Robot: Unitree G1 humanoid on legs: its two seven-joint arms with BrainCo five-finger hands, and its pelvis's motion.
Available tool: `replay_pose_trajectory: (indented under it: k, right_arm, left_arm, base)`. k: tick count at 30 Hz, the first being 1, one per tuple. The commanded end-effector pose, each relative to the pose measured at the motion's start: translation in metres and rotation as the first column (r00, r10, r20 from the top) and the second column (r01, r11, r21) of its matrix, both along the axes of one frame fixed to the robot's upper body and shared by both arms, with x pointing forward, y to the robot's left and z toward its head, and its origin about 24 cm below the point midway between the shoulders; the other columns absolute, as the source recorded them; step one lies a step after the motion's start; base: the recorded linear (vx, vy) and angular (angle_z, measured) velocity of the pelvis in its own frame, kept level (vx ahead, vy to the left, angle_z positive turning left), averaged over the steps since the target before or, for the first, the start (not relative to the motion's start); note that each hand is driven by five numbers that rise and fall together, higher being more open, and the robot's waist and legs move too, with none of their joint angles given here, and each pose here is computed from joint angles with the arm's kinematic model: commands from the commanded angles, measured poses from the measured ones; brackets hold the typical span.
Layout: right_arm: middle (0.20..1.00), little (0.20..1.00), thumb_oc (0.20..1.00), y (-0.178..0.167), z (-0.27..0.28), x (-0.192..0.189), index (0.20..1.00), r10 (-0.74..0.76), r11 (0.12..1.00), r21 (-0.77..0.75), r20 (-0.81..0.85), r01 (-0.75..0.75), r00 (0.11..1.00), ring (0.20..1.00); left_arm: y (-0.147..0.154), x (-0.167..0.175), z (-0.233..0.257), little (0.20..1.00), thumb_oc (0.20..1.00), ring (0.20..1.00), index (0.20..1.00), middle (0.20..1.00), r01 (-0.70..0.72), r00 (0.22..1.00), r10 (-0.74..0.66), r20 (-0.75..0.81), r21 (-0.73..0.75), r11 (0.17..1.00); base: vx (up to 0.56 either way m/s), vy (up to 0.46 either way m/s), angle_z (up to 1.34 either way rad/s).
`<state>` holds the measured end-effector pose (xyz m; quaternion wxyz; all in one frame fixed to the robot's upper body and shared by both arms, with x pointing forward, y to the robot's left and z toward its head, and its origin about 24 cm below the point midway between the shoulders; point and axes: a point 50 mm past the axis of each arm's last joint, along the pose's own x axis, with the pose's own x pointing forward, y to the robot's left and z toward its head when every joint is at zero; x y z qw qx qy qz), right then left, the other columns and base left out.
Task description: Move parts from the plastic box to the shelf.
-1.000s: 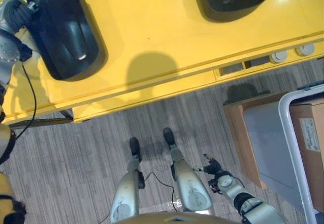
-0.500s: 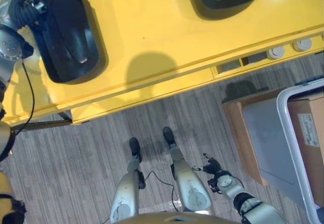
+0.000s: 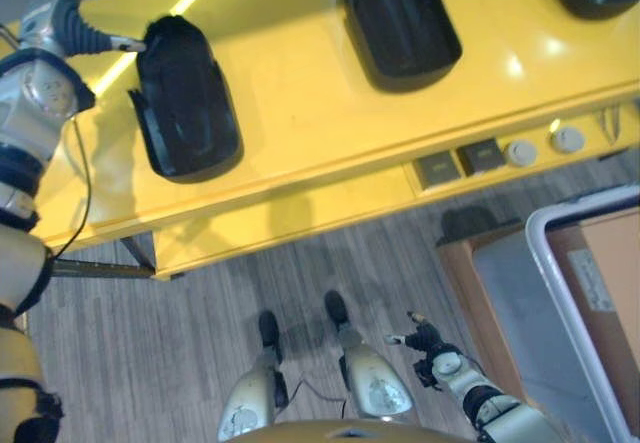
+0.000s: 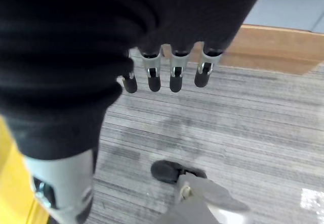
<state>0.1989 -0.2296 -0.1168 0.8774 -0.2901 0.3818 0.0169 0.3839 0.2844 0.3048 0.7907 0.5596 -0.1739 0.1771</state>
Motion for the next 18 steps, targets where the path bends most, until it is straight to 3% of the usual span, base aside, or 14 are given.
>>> replay_pose_trajectory:
  k: [1, 2, 4, 5, 6, 9, 13, 14, 16, 18]
  right_arm:
    - [1.000, 1.000, 1.000, -0.004, -0.015, -0.030, 1.000, -0.031, 1.000, 0.002, -0.088, 0.031, 0.996, 1.000]
    - [1.000, 1.000, 1.000, -0.005, -0.019, -0.039, 1.000, -0.079, 0.997, 0.015, -0.112, 0.082, 0.990, 1.000]
    - [1.000, 1.000, 1.000, -0.005, -0.023, -0.047, 1.000, -0.095, 0.995, 0.019, -0.138, 0.099, 0.986, 1.000]
    - [1.000, 1.000, 1.000, -0.006, -0.026, -0.055, 1.000, -0.118, 0.992, 0.021, -0.164, 0.123, 0.979, 1.000]
    - [1.000, 1.000, 1.000, -0.006, -0.031, -0.068, 1.000, -0.166, 0.983, 0.039, -0.200, 0.177, 0.966, 1.000]
    - [1.000, 1.000, 1.000, -0.006, -0.035, -0.079, 1.000, -0.194, 0.977, 0.039, -0.239, 0.209, 0.951, 1.000]
    - [1.000, 1.000, 1.000, 0.000, -0.044, -0.100, 1.000, -0.180, 0.979, 0.034, -0.324, 0.202, 0.929, 1.000]
    - [1.000, 1.000, 1.000, 0.013, -0.046, -0.102, 1.000, -0.190, 0.970, 0.081, -0.328, 0.228, 0.925, 1.000]
    - [1.000, 1.000, 1.000, 0.016, -0.046, -0.098, 1.000, -0.186, 0.970, 0.091, -0.312, 0.224, 0.932, 1.000]
    - [1.000, 1.000, 1.000, 0.022, -0.045, -0.090, 1.000, -0.179, 0.969, 0.111, -0.291, 0.219, 0.940, 1.000]
  left_arm:
    - [-0.007, -0.012, 0.023, 1.000, 1.000, 1.000, 1.000, 1.000, 0.077, 0.975, -0.062, 0.215, -0.065, 0.995]
    - [-0.030, -0.023, 0.006, 1.000, 1.000, 1.000, 1.000, 1.000, 0.285, 0.923, -0.219, 0.317, -0.180, 0.941]
    - [-0.036, -0.029, -0.011, 1.000, 1.000, 1.000, 1.000, 1.000, 0.346, 0.906, -0.259, 0.334, -0.235, 0.908]
    - [-0.045, -0.033, -0.027, 0.598, 0.598, 0.598, 0.598, 0.598, 0.399, 0.894, -0.304, 0.330, -0.273, 0.876]
    - [-0.067, -0.048, -0.041, 0.200, 0.200, 0.200, 0.200, 0.200, 0.488, 0.856, -0.420, 0.303, -0.203, 0.849]
    - [-0.081, -0.062, -0.060, 0.200, 0.200, 0.200, 0.200, 0.200, 0.571, 0.814, -0.494, 0.306, -0.260, 0.778]
    - [-0.104, -0.090, -0.098, 0.200, 0.200, 0.200, 0.200, 0.200, 0.688, 0.721, -0.604, 0.340, -0.453, 0.567]
    - [-0.119, -0.107, -0.128, 0.200, 0.200, 0.200, 0.200, 0.200, 0.686, 0.677, -0.657, 0.333, -0.609, 0.398]
    - [-0.122, -0.111, -0.134, 0.200, 0.200, 0.200, 0.200, 0.200, 0.679, 0.670, -0.669, 0.322, -0.629, 0.378]
    - [-0.129, -0.115, -0.149, 0.200, 0.200, 0.200, 0.200, 0.200, 0.645, 0.654, -0.691, 0.308, -0.704, 0.298]
  base:
    - [0.12, 0.062, -0.03]
    - [0.08, 0.053, -0.03]
    - [0.08, 0.050, 0.02]
    - [0.09, 0.064, 0.15]
    - [0.06, 0.046, 0.18]
    - [0.03, 0.017, 0.18]
    - [0.04, 0.012, 0.26]
    - [0.04, 0.027, 0.22]
    - [0.02, 0.023, 0.08]
    - [0.00, 0.009, 0.04]
